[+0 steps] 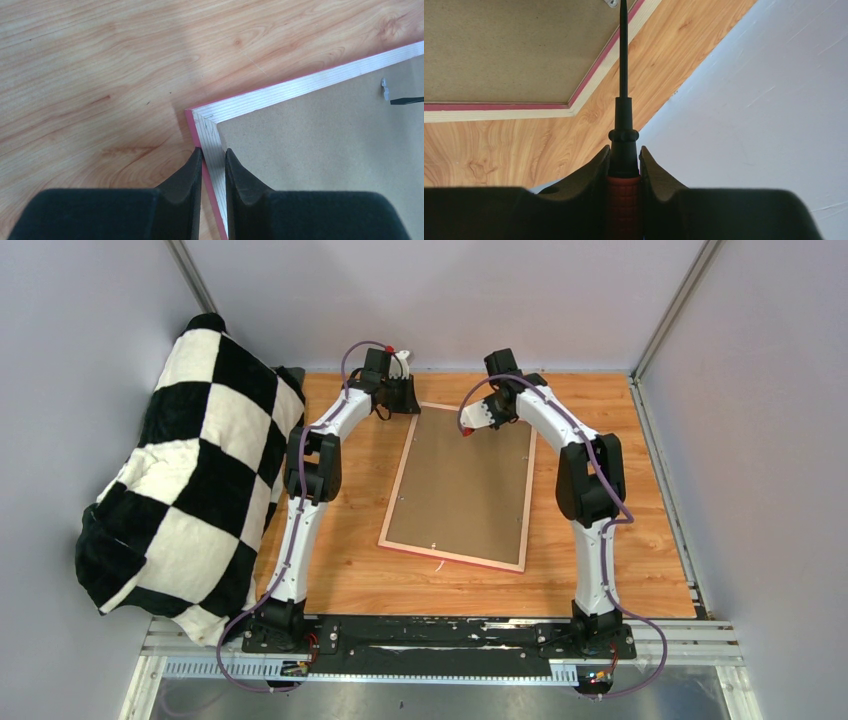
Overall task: Take the photo out of the frame
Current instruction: Release the photo frame item from the photo frame.
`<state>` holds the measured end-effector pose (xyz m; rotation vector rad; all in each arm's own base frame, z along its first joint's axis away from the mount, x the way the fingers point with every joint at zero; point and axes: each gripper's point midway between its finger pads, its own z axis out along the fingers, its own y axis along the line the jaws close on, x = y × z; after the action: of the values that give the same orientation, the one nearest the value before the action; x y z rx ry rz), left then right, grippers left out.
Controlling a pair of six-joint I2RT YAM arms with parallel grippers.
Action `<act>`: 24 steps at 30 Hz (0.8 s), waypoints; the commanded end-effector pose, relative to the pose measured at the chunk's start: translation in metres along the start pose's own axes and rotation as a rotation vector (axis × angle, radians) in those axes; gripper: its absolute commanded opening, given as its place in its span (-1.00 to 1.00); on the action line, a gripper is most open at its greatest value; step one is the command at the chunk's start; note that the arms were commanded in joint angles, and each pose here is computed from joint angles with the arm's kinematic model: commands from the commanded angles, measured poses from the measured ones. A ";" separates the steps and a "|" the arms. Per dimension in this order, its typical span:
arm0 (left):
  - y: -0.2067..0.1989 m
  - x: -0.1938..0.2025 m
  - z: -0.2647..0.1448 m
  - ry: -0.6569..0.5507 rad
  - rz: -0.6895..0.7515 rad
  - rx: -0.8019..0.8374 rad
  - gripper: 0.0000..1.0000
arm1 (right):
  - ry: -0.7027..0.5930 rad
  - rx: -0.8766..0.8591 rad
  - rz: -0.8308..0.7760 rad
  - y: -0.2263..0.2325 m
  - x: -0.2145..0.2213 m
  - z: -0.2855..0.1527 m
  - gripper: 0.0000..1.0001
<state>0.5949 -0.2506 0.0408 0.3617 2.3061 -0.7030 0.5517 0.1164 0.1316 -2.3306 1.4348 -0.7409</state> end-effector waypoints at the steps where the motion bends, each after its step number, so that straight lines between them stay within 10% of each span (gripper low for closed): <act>1: 0.007 0.083 0.021 0.224 -0.067 -0.006 -0.96 | 0.034 -0.085 -0.050 0.021 0.000 0.012 -1.00; 24: 0.007 0.082 0.022 0.222 -0.066 -0.006 -0.96 | 0.072 -0.126 -0.057 0.034 0.015 0.019 -1.00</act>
<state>0.5951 -0.2506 0.0414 0.3618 2.3057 -0.7030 0.5512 0.1057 0.1165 -2.3767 1.4623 -0.7627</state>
